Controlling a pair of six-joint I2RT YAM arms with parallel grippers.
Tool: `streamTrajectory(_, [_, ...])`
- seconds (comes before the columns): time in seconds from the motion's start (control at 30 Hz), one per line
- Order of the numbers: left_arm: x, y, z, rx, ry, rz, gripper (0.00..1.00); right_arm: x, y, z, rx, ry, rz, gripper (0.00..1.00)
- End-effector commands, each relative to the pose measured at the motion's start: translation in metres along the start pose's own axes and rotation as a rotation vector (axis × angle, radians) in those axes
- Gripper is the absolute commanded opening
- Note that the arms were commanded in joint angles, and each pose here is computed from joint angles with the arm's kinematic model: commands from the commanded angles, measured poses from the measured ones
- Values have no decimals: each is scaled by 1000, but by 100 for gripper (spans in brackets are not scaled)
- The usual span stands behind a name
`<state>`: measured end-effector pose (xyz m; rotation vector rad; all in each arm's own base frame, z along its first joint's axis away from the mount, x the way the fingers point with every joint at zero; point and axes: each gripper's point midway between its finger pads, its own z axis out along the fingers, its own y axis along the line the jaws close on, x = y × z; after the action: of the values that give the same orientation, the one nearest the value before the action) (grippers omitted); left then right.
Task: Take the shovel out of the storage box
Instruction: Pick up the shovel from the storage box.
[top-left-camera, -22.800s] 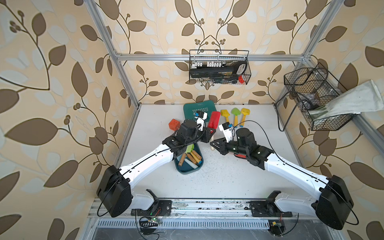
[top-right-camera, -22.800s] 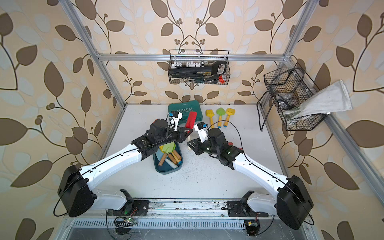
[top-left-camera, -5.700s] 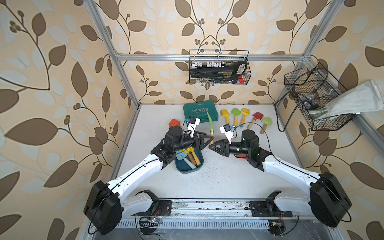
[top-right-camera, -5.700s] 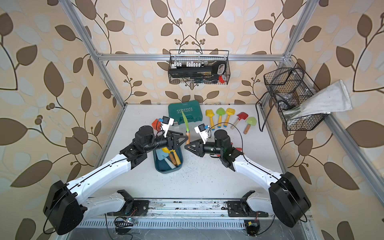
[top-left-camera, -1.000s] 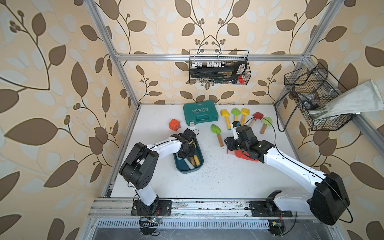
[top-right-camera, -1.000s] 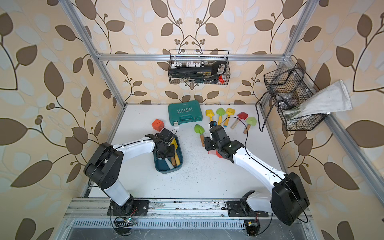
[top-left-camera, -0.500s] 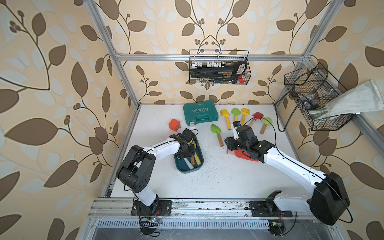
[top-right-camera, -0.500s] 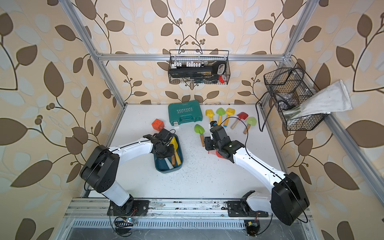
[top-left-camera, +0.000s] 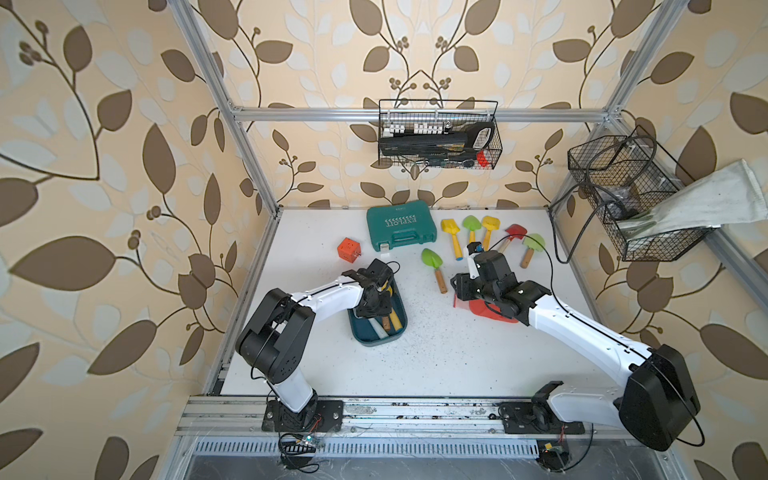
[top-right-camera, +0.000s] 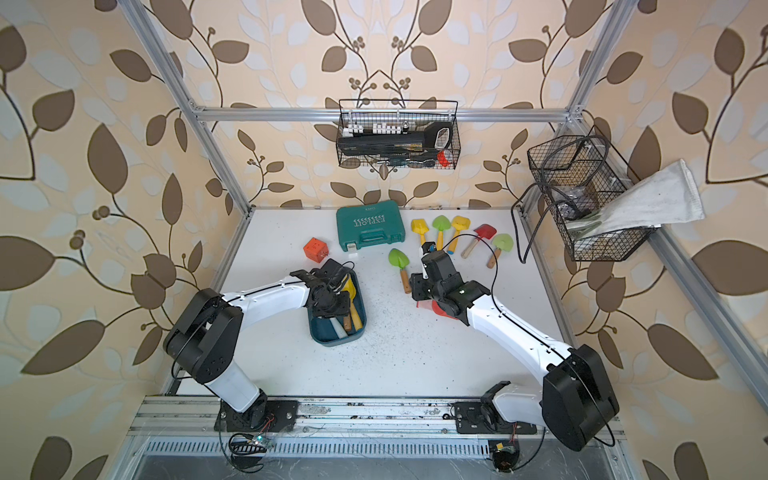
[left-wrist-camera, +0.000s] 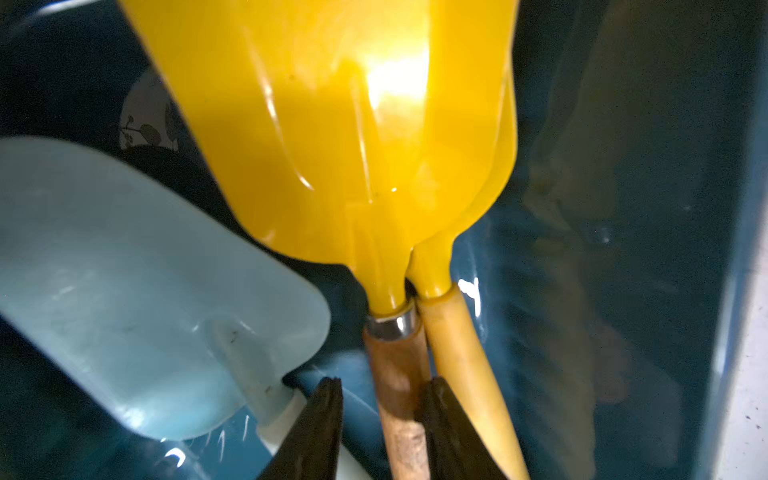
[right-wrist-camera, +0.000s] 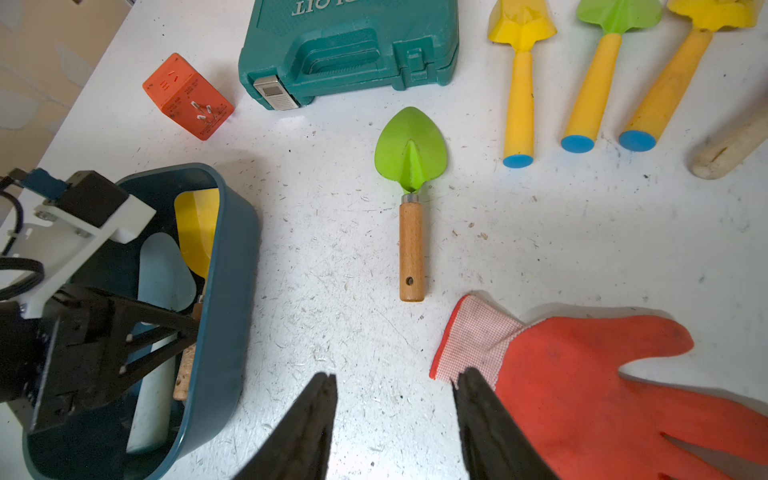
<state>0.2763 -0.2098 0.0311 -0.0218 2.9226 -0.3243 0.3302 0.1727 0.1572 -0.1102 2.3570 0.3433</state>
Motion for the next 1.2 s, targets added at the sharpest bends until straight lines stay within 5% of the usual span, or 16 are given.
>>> streamTrajectory(0.0, [4,2,7,-47,29,25,36,4,-2,-1,-9,4,12,50])
streamTrajectory(0.53, [1,8,5,-84,4,32,12,5,-3,-1,-17,4,23,50])
streamTrajectory(0.9, [-14,2,-37,-2,-164,38,6,5,-1,0,-27,4,22,49])
streamTrajectory(1.17, [-24,-6,-87,146,-390,53,4,0,12,-7,-107,-36,9,48])
